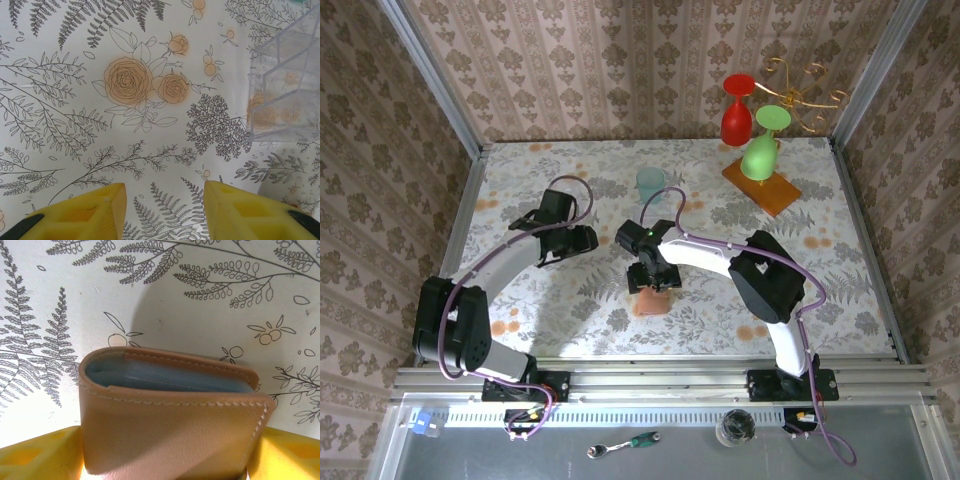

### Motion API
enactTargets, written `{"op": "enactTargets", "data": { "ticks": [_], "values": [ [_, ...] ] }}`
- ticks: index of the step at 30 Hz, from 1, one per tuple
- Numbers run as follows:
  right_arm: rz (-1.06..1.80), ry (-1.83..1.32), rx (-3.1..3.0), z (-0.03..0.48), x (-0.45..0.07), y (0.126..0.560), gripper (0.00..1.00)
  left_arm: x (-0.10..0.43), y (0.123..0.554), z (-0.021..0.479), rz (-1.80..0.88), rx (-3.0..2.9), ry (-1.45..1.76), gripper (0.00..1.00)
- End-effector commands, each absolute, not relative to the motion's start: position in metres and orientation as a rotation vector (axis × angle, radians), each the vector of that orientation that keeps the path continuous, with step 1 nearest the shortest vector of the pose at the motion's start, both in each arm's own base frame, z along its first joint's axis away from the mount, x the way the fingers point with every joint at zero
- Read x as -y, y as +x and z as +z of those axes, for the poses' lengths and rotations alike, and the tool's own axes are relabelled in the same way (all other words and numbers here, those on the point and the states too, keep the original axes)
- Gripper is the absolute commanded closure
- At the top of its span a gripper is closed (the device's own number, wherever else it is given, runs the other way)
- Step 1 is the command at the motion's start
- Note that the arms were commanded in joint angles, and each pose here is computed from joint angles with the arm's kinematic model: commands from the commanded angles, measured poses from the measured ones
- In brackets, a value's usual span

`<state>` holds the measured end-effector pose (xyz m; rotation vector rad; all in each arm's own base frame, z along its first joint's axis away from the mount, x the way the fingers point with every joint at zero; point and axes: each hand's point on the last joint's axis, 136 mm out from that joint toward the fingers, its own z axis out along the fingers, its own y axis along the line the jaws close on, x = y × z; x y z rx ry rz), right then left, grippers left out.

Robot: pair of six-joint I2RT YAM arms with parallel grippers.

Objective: Take the credit cards out of the card holder

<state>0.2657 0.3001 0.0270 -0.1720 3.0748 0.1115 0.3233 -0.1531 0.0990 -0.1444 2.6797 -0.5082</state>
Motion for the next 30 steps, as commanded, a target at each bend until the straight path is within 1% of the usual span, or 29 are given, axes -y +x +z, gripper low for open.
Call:
{"op": "enactTargets", "data": {
  "ticks": [1,7,13,18,24,30],
  "values": [
    [0.071,-0.191,-3.057,0.033,-0.293,0.263,0.15,0.156,0.318,0.102,-0.550,-2.672,-0.154,0.54],
    [0.120,-0.209,-2.995,0.048,-0.295,0.268,0.07,0.165,0.311,0.101,-0.615,-2.682,-0.130,0.52],
    [0.168,-0.201,-2.923,0.067,-0.294,0.273,0.06,0.170,0.305,0.098,-0.661,-2.692,-0.114,0.52],
    [0.210,-0.188,-2.885,0.079,-0.291,0.271,0.10,0.174,0.303,0.104,-0.705,-2.681,-0.098,0.52],
    [0.262,-0.179,-2.916,0.071,-0.293,0.261,0.16,0.176,0.302,0.104,-0.724,-2.673,-0.093,0.52],
    [0.270,-0.159,-2.931,0.068,-0.294,0.252,0.17,0.178,0.296,0.100,-0.749,-2.682,-0.094,0.53]
  ]
}}
